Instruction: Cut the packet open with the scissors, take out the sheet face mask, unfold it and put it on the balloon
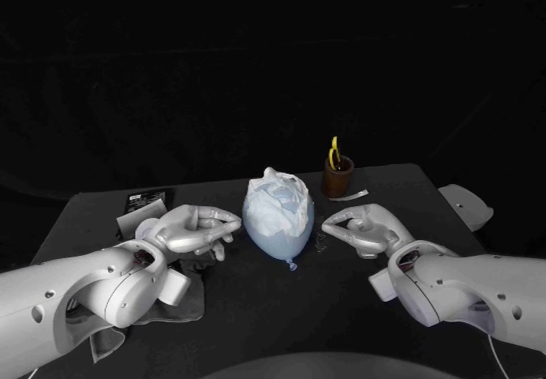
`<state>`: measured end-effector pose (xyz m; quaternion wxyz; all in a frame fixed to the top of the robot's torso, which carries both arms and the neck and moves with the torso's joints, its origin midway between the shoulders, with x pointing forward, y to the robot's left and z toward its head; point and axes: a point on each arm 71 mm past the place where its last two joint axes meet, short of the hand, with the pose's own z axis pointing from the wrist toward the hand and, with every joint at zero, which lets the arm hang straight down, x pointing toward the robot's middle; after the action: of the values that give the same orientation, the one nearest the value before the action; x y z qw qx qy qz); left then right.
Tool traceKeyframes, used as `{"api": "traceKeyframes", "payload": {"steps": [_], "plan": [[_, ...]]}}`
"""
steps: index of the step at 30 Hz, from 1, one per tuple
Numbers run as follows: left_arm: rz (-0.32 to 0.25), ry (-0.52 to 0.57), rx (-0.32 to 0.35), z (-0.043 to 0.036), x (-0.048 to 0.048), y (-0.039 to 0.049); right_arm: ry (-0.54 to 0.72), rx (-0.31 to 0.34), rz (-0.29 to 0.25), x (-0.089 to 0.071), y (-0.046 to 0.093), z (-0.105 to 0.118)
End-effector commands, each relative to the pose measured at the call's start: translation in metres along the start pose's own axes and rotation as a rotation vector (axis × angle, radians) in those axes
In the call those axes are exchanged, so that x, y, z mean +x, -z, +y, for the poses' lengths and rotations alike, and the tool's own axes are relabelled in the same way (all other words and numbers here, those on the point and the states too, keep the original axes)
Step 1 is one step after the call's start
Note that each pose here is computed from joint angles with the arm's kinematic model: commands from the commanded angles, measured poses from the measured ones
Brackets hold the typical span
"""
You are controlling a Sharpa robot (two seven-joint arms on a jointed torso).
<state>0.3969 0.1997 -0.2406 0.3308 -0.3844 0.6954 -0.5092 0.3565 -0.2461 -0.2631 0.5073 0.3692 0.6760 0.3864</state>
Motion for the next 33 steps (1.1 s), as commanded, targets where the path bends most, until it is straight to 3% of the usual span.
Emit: {"api": "traceKeyframes", "payload": {"steps": [1,7,13,21,33], "plan": [[-0.159,0.022,-0.062,0.0041,-0.0060,-0.0005,0.003,-0.045,-0.049,0.001,0.001,0.005],[-0.200,0.020,-0.112,0.0084,-0.0030,-0.0039,0.014,-0.104,-0.077,0.005,0.004,0.013],[-0.199,0.015,-0.121,0.0084,0.0036,-0.0097,0.029,-0.139,-0.075,0.012,0.003,0.018],[-0.176,0.003,-0.104,0.0054,0.0138,-0.0159,0.057,-0.082,-0.075,0.021,0.000,0.017],[-0.156,-0.016,-0.104,0.0048,0.0178,-0.0187,0.126,-0.054,-0.067,0.028,-0.002,0.018]]}}
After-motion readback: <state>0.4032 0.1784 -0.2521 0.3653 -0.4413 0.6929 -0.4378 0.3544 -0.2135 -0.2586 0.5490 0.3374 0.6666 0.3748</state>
